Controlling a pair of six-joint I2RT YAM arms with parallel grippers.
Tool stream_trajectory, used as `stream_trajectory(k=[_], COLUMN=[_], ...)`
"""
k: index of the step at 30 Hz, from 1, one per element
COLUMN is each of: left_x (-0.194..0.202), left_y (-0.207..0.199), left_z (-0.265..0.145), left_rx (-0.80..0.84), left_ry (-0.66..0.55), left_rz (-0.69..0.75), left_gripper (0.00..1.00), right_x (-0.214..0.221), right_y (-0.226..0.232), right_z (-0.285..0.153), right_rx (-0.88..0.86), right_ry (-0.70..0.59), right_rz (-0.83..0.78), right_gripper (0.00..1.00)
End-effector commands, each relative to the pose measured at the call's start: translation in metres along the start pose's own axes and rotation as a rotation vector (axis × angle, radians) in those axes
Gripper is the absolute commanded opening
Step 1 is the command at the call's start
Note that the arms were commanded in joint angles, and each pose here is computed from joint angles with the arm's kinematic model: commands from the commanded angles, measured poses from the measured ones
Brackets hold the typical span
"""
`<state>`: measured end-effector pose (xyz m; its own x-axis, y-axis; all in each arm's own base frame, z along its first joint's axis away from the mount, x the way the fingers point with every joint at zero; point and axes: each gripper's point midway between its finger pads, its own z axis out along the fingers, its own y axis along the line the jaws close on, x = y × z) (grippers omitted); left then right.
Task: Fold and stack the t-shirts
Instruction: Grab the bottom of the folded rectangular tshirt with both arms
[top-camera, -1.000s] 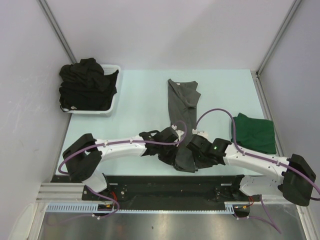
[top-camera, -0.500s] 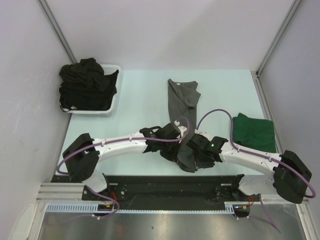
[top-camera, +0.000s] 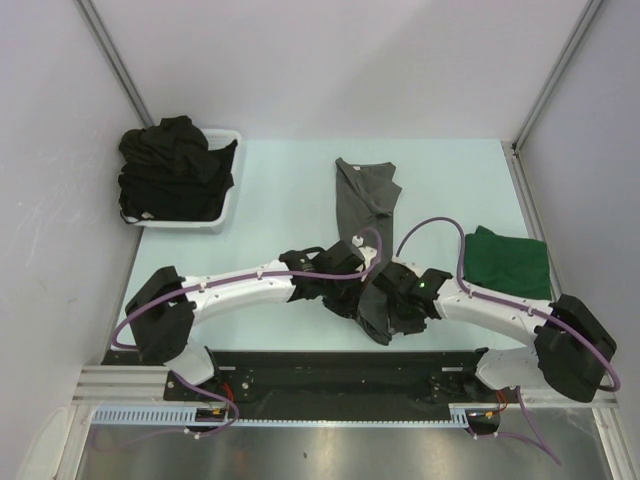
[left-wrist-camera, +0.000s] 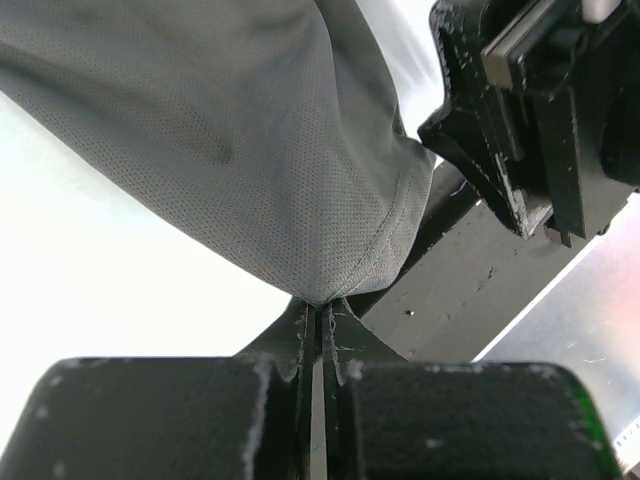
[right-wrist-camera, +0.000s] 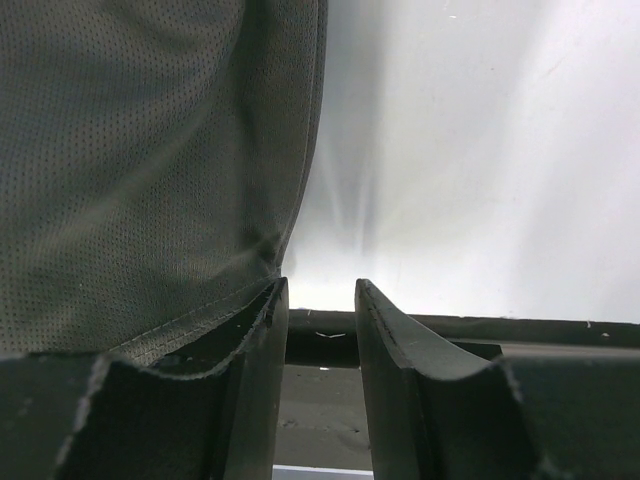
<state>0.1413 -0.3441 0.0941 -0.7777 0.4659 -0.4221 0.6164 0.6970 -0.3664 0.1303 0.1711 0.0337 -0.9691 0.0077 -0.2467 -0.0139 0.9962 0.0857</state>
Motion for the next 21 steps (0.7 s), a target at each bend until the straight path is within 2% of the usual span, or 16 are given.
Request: stream_trajectory(k=[1, 6, 9, 11, 15, 21], left_x=[-0.016, -0.020, -0.024, -0.023, -0.023, -0.019], left_y=[-0.011, -0.011, -0.011, -0.010, -0.009, -0.009], left_z=[-0.012, -0.013, -0.014, -0.014, -0.014, -0.013], left_rx=[0.026, 0.018, 0.018, 0.017, 0.019, 0.024], left_ry=[-0.047, -0.051, -0.056, -0.050, -0.048, -0.031], left_rz=[0.035, 0.043, 0.044, 0.045, 0.044, 0.047], left_gripper=[0.00, 0.00, 0.00, 0.00, 0.00, 0.00], right_x=[-0.008, -0.020, -0.029, -0.033, -0.031, -0.031], right_y=[0.007, 0.011, 0.022, 0.027, 0.024, 0.010], right_z=[0.000, -0.010, -0.026, -0.037, -0.040, -0.037], right_rx=[-0.013, -0.006, -0.089, -0.168, -0.264, -0.197], right_ry=[-0.019, -0.083, -0.159, -0.205, -0.217, -0.212], right_rz=[0.044, 0.026, 0.027, 0.087, 0.180, 0.202], right_gripper=[0.38, 0.38, 0.39, 0.41, 0.43, 0.43])
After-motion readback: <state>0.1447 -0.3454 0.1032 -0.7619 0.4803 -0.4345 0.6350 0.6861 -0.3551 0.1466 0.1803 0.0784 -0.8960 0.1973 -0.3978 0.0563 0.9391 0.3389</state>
